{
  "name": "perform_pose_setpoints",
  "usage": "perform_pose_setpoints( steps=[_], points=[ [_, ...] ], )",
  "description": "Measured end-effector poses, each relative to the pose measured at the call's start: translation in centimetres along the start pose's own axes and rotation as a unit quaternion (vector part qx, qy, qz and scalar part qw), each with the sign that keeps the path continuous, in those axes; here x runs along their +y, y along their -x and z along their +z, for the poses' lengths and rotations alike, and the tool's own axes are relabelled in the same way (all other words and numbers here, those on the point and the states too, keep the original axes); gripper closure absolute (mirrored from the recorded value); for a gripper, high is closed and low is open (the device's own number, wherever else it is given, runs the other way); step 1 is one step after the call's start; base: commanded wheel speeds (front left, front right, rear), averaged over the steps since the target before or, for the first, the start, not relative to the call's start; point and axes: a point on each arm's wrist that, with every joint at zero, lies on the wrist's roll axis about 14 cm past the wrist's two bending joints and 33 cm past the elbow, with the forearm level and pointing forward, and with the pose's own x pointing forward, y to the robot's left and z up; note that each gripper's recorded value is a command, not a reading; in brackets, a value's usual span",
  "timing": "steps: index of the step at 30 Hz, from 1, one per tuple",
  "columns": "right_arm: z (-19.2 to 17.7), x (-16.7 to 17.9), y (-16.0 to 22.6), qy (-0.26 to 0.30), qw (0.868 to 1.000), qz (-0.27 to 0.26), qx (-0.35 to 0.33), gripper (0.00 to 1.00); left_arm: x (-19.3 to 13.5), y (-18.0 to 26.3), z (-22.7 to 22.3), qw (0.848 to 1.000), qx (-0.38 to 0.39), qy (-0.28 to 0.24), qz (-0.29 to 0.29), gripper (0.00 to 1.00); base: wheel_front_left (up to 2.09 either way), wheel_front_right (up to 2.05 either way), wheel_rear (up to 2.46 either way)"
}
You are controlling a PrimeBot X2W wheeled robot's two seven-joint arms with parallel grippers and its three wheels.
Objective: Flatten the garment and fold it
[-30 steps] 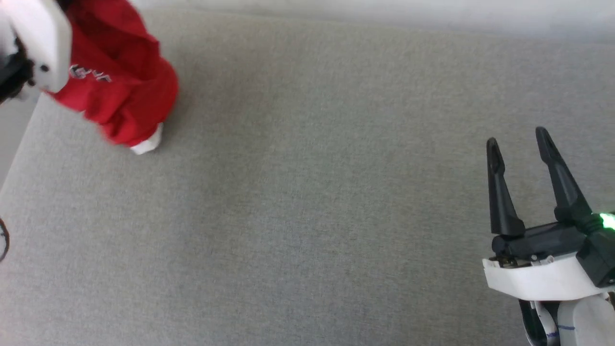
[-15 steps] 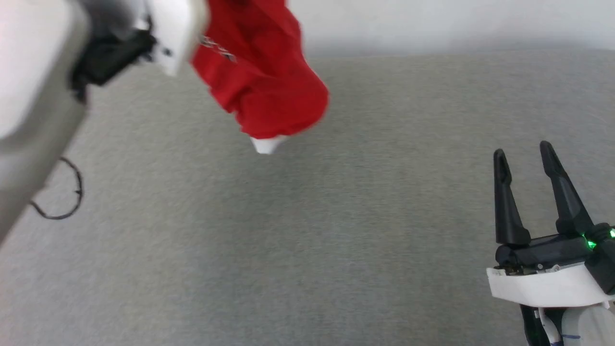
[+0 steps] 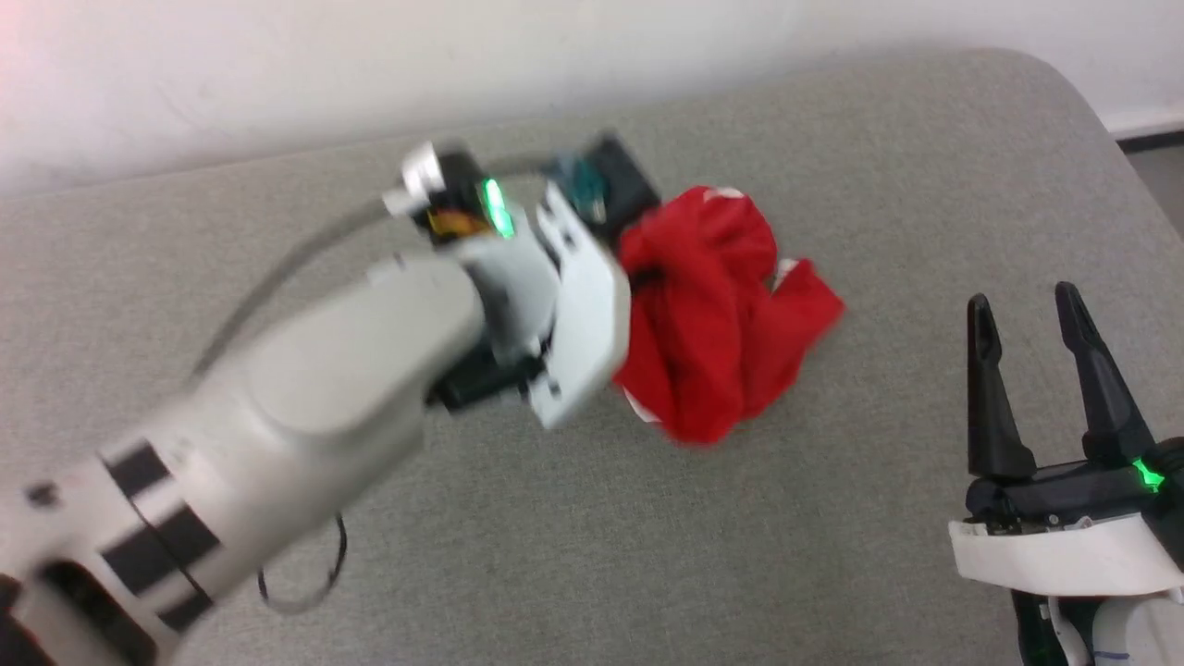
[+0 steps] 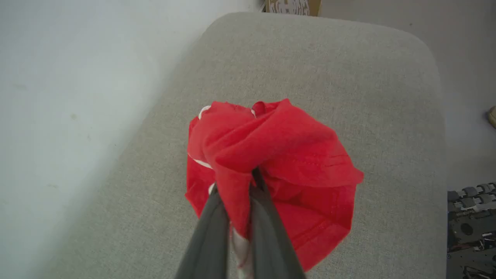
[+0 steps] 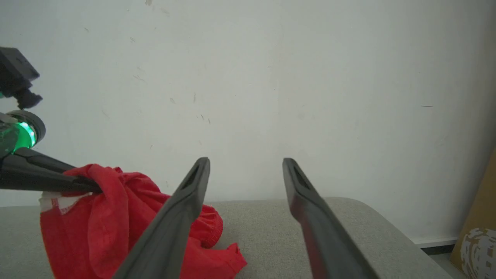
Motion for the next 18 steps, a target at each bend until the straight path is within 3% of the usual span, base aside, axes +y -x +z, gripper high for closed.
perform_pose_setpoints(
  steps=[6, 12, 16, 18],
  points=[
    [-1.2, 0.1, -0.4, -0.001, 1.0, 0.001, 0.015, 0.0, -6.5, -2.5, -8.1, 0.991, 0.072, 0.081, -0.073, 1.0, 0.0, 0.0, 0.0],
    [-1.6, 1.2, -1.3, -0.005, 1.0, 0.018, 0.013, 0.0, -13.0, -1.4, -14.3, 0.975, 0.162, 0.089, -0.12, 1.0, 0.0, 0.0, 0.0],
    [-1.7, 1.9, -1.7, -0.008, 0.999, 0.029, 0.012, 0.0, -13.9, -0.6, -15.3, 0.974, 0.167, 0.099, -0.119, 1.0, 0.0, 0.0, 0.0],
    [-1.6, 2.2, -1.7, -0.009, 0.999, 0.033, 0.01, 0.0, -13.2, -0.7, -14.9, 0.981, 0.14, 0.093, -0.101, 0.0, 0.0, 0.0, 0.0]
  ],
)
